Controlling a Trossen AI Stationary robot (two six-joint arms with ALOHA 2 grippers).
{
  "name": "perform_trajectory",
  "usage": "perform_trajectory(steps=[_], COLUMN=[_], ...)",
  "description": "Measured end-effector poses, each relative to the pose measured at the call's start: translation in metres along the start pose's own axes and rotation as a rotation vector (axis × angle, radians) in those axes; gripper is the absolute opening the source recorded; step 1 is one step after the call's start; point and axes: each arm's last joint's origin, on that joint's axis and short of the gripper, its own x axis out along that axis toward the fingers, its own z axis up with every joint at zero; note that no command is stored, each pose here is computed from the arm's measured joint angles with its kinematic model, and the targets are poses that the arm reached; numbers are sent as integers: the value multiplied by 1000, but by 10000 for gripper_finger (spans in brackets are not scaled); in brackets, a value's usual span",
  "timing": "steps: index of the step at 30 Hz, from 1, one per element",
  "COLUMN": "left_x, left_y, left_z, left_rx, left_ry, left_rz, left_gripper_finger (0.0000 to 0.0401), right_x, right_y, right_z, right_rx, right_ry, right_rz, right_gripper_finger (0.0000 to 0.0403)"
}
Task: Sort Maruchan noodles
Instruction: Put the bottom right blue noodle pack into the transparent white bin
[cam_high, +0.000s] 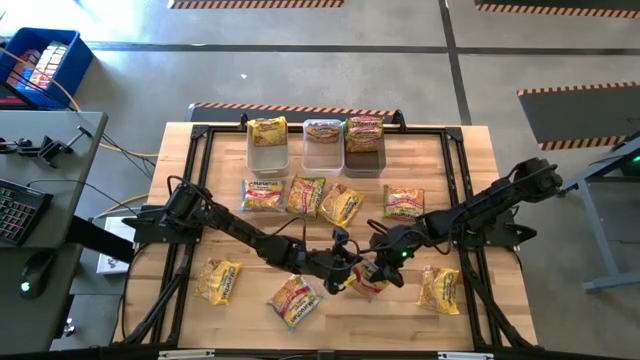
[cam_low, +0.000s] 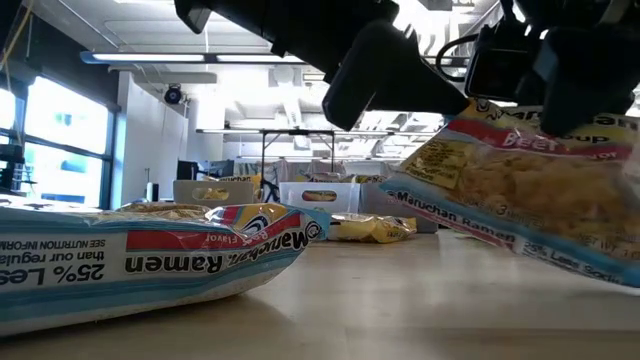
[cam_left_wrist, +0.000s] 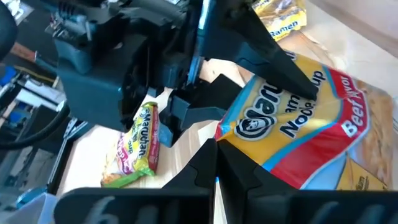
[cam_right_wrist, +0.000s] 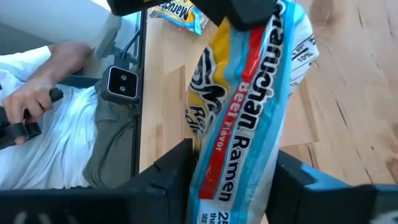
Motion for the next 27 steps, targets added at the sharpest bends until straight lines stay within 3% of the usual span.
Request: perform_trajectory(steps=[9,16,21,27], left_x=[-7,-47,-79,-120], left_y=[6,34,47,53], left_z=[0,1,-30,-73], left_rx=[-34,-172,-345,-547], left_ry=[62,44,-41,-235], left_rz=[35,-5,-72,-64], left_gripper_finger=[1,1,1,1], right_x=[0,0,0,-6], right_y=[-2,-1,3,22], right_z=[2,2,8,37], right_rx=[-1,-19,-45,-124], right_ry=[-51,-64,-53,17], right_rz=[-52,-52,-71,-153], right_gripper_finger=[89,72,71,71])
